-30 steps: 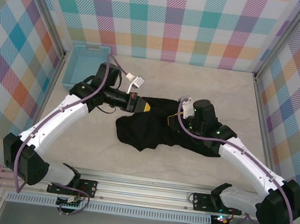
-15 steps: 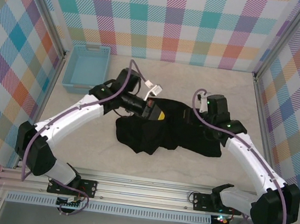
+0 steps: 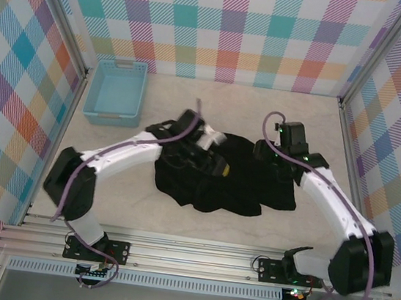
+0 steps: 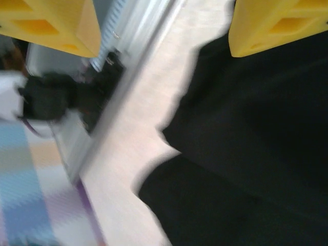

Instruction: Fold the inside-out t-shirt

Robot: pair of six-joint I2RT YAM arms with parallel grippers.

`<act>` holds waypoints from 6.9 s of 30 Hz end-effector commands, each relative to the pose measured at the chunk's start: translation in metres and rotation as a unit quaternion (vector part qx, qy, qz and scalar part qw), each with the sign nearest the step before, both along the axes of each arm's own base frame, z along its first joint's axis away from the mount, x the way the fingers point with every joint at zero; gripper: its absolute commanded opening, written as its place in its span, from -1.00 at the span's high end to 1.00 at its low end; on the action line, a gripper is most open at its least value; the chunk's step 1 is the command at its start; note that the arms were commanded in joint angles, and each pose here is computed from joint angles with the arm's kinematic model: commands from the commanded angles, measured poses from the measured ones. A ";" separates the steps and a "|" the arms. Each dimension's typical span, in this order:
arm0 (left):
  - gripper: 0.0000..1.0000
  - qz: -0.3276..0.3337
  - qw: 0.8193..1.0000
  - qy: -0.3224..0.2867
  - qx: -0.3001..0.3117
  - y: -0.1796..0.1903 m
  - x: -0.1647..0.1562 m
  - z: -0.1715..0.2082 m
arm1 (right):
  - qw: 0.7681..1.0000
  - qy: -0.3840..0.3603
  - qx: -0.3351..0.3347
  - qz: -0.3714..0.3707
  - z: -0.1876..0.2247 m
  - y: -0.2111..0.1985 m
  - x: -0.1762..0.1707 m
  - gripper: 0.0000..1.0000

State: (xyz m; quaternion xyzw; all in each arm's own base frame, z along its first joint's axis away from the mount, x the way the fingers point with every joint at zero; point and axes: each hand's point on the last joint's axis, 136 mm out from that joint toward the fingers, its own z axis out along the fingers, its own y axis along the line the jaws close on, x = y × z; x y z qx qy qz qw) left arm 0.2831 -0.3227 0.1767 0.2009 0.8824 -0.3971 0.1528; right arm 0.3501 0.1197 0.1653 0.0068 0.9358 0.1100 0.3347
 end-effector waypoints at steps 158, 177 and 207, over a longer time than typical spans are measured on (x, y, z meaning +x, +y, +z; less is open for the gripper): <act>0.22 0.309 0.927 -0.121 0.172 0.187 0.006 -0.048 | 0.903 0.044 0.229 0.362 0.014 0.175 -0.072 1.00; -0.30 0.161 0.937 -0.277 0.142 0.076 0.005 -0.036 | 0.891 0.113 0.328 0.294 0.021 0.165 -0.055 1.00; 1.00 0.029 0.997 0.006 -0.073 0.015 -0.018 0.015 | 0.980 -0.015 -0.005 0.200 -0.017 0.096 -0.051 0.26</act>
